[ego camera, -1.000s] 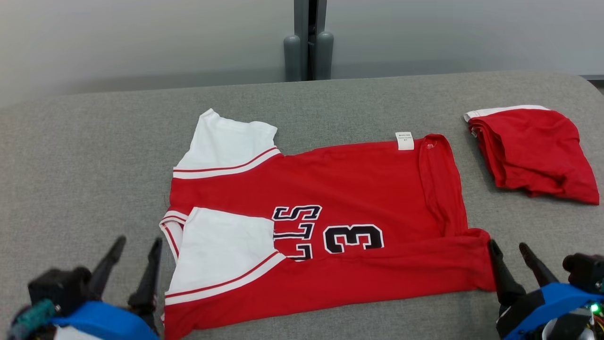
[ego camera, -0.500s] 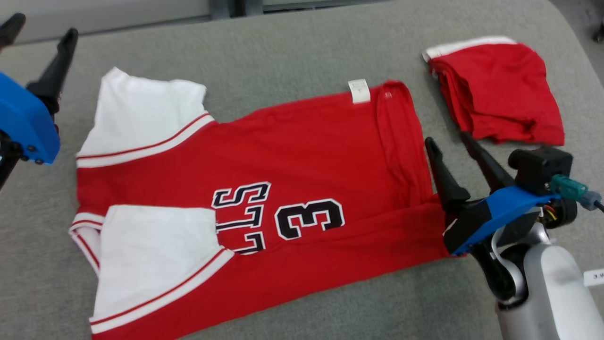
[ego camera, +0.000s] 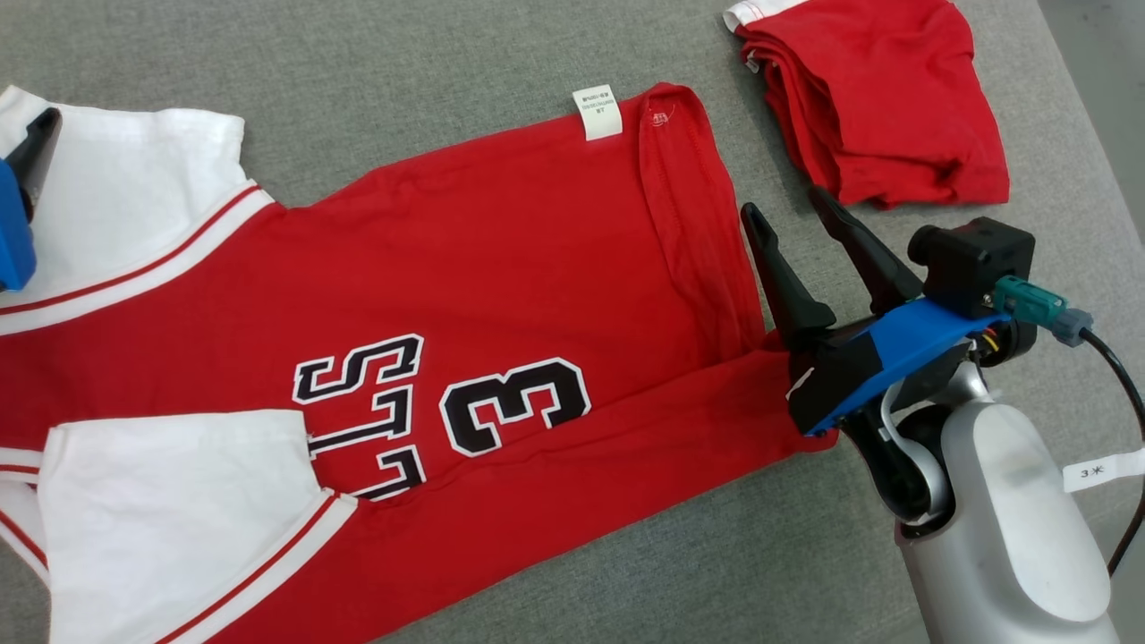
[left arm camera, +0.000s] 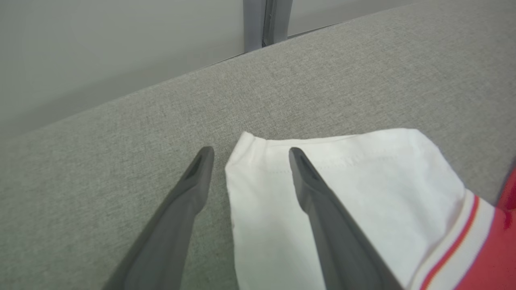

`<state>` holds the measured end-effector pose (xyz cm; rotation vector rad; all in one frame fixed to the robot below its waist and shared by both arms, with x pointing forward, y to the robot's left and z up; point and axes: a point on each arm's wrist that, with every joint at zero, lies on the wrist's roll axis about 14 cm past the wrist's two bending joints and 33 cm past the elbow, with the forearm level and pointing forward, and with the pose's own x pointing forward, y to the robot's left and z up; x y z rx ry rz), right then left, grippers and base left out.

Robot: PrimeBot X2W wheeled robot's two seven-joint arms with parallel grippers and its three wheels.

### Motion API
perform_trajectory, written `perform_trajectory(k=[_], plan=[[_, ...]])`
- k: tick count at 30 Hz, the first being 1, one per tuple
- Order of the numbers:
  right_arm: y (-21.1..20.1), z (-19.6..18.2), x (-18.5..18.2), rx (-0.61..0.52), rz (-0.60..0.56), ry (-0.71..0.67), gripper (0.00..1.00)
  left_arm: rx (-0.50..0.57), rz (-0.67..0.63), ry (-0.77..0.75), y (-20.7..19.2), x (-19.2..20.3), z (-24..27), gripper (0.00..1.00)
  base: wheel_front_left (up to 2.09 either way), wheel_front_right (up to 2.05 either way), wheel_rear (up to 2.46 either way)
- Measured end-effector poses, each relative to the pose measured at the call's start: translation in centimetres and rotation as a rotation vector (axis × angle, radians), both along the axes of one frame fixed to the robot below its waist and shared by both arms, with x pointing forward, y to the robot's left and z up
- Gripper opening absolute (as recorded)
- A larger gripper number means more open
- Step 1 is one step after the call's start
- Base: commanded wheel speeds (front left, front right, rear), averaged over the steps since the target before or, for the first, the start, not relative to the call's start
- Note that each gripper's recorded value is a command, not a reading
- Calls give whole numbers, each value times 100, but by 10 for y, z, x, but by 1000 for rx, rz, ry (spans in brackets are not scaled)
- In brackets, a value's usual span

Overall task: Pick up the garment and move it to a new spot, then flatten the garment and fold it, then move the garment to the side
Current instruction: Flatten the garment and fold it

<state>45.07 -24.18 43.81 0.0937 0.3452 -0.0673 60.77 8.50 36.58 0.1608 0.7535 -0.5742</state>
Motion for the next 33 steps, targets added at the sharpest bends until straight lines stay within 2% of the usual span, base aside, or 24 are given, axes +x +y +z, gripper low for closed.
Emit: perform_trajectory(k=[5, 9, 10, 11, 13, 24, 28, 33], plan=[[0, -6, 3, -2, 5, 11, 100, 44, 11, 39, 5, 4, -21, 100, 0, 0, 0], [3, -7, 8, -1, 17, 4, 100, 34, 20, 55, 2, 9, -27, 100, 0, 0, 0], [3, -7, 9, -1, 19, 2, 100, 29, 18, 57, 0, 8, -27, 90, 0, 0, 0], [4, -7, 10, -1, 20, 3, 100, 24, 16, 60, -2, 8, -28, 49, 0, 0, 0], [4, -9, 12, -1, 22, 7, 100, 23, 11, 60, -3, 8, -27, 0, 0, 0, 0], [9, 6, 58, -94, 82, 28, 100, -58, -9, -93, -4, 5, 29, 0, 0, 0, 0], [10, 4, 81, -151, 114, 82, 100, -97, -39, -154, -8, -2, 52, 0, 0, 0, 0], [9, -24, 94, -185, 132, 220, 100, -118, -62, -178, -6, -15, 58, 0, 0, 0, 0]])
